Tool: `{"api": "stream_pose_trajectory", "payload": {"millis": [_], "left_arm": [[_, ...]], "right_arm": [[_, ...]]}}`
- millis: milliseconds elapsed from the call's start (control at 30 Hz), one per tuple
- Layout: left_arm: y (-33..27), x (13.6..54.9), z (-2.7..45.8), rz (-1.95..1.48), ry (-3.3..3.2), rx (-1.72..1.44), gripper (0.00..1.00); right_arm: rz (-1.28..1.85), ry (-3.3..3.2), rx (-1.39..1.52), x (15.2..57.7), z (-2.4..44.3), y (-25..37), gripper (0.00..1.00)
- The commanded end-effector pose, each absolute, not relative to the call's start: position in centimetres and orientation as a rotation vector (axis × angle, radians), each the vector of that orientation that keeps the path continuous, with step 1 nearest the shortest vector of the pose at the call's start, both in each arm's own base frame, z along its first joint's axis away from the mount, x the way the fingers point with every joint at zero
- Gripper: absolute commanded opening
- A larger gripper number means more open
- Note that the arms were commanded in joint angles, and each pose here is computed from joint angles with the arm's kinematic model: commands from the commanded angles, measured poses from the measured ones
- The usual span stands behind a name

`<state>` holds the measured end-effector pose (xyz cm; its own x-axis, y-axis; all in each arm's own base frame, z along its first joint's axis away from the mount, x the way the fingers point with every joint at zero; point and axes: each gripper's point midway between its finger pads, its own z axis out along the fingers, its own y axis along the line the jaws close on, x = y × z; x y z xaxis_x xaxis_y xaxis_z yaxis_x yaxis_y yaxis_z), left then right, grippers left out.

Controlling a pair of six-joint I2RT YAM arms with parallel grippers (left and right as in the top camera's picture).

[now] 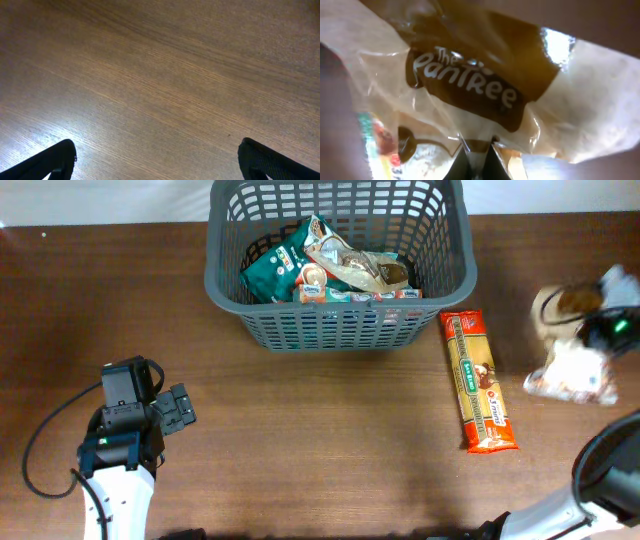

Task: Pack container
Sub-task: 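Lift the Pantree pouch and carry it over the basket, release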

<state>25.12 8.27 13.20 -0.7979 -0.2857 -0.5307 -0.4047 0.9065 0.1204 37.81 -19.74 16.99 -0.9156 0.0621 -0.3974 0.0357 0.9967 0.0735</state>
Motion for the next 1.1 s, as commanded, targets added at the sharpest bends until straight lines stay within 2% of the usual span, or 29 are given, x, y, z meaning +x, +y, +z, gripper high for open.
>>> {"api": "stream_pose_trajectory", "payload": {"millis": [0,200,367,633,733,833,1067], "left_arm": [[8.3,25.3,13.1,0.295,2.542,-0.513,0.99],[8.3,25.6,13.2,0.293,2.528,-0.512,0.99],[8.3,25.6,13.2,0.293,2.528,-0.512,0.99],[8.3,25.6,13.2,0.293,2.528,-0.512,0.99],[8.4,25.7,13.3,0.293,2.523,-0.512,0.99],[8.4,25.8,13.4,0.292,2.516,-0.512,0.99],[8.4,25.8,13.4,0.291,2.516,-0.512,0.99]], "right_arm": [[0.141,2.44,0.017,40.5,28.8,-16.1,0.04],[0.218,2.26,-0.198,42.1,37.0,-8.9,0.04],[0.26,2.029,-0.469,43.2,43.6,-0.4,0.04],[0.317,1.73,-0.744,43.8,49.0,10.8,0.03],[0.361,1.714,-0.798,44.6,48.1,13.6,0.03],[0.409,1.78,-0.825,45.8,45.2,15.1,0.04],[0.548,2.129,-0.829,48.2,33.6,15.8,0.04]]}}
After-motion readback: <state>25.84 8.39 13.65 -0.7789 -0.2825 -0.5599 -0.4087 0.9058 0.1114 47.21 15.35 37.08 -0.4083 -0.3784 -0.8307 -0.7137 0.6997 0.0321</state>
